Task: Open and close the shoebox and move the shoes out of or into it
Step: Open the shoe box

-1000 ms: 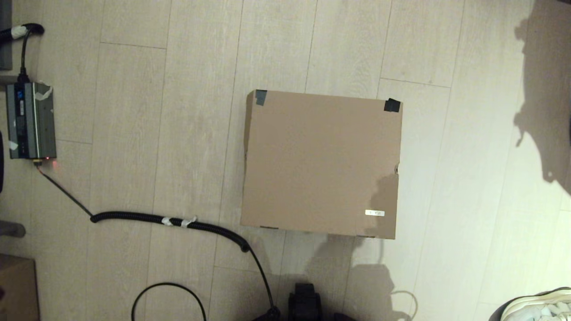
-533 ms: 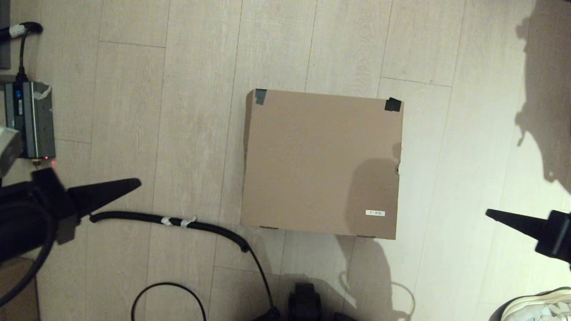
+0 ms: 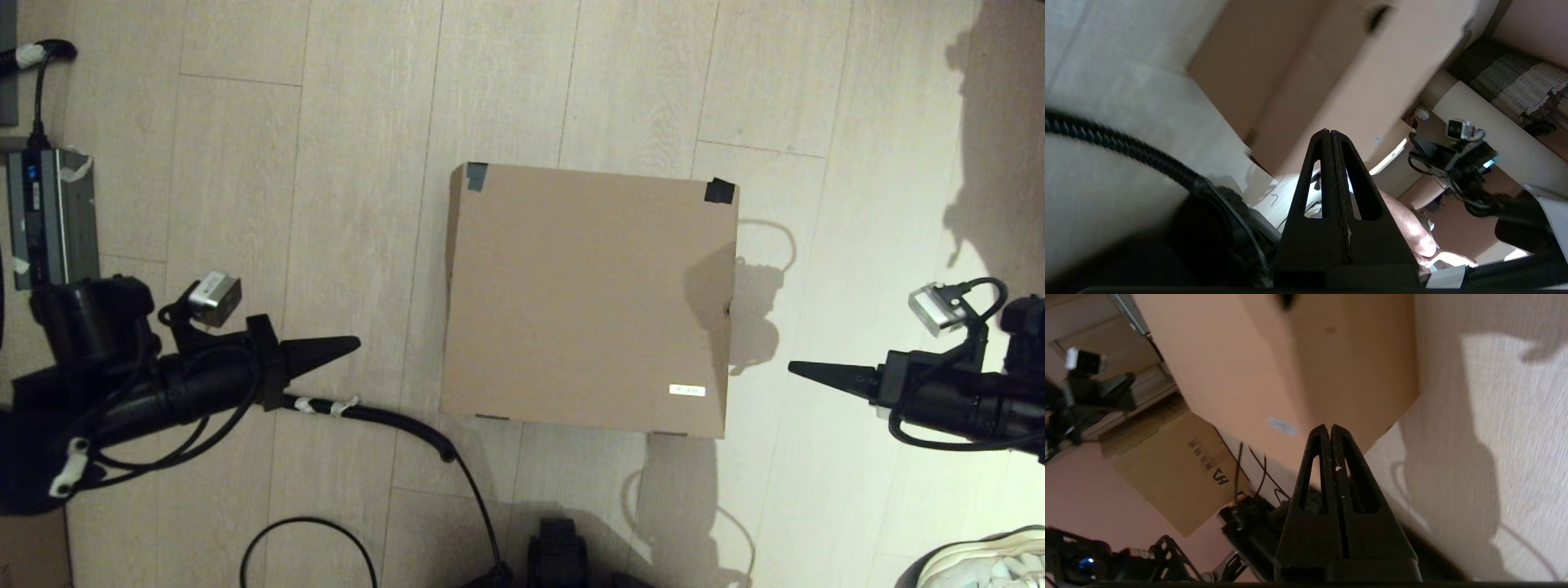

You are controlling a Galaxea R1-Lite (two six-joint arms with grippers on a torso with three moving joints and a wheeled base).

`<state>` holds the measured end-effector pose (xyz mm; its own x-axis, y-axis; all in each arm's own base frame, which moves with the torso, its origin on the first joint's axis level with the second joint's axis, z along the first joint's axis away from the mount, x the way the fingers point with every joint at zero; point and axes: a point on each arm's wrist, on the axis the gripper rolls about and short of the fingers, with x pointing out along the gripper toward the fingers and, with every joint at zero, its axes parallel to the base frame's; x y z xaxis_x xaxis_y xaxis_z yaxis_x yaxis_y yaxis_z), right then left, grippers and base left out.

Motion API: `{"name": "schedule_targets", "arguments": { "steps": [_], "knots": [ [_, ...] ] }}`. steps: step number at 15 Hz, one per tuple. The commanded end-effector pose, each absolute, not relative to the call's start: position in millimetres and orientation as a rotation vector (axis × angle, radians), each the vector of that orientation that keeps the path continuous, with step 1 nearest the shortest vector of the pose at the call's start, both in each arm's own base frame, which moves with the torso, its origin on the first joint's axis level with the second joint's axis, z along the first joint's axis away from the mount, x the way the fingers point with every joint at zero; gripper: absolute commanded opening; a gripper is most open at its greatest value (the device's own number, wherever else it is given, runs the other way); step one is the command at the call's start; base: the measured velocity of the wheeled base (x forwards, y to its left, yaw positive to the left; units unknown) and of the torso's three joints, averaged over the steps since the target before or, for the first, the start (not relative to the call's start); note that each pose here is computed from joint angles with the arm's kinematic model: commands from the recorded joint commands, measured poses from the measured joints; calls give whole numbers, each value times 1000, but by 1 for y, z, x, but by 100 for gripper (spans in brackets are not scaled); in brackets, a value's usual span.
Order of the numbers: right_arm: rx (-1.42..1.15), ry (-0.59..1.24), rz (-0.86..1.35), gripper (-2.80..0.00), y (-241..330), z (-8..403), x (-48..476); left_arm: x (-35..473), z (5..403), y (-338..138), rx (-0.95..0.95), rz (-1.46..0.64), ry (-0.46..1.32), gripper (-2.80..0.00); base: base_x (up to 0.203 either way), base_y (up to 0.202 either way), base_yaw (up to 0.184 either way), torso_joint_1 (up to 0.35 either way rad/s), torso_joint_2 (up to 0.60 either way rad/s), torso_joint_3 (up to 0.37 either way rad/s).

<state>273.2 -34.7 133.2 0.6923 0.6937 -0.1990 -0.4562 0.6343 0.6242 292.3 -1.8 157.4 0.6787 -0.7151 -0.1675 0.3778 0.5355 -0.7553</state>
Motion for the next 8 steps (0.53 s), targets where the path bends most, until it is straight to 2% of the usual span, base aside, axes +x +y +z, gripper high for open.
{"name": "schedule_targets", "arguments": {
  "steps": [1, 8],
  "knots": [
    [617, 504, 673, -280, -42, 98, 293, 316, 125, -1, -781, -677, 557, -280, 0, 0, 0, 0, 0, 0],
    [596, 497, 697, -280, -33, 65, 315, 357, 124, -29, -729, -805, 507, -280, 0, 0, 0, 0, 0, 0]
  ]
}}
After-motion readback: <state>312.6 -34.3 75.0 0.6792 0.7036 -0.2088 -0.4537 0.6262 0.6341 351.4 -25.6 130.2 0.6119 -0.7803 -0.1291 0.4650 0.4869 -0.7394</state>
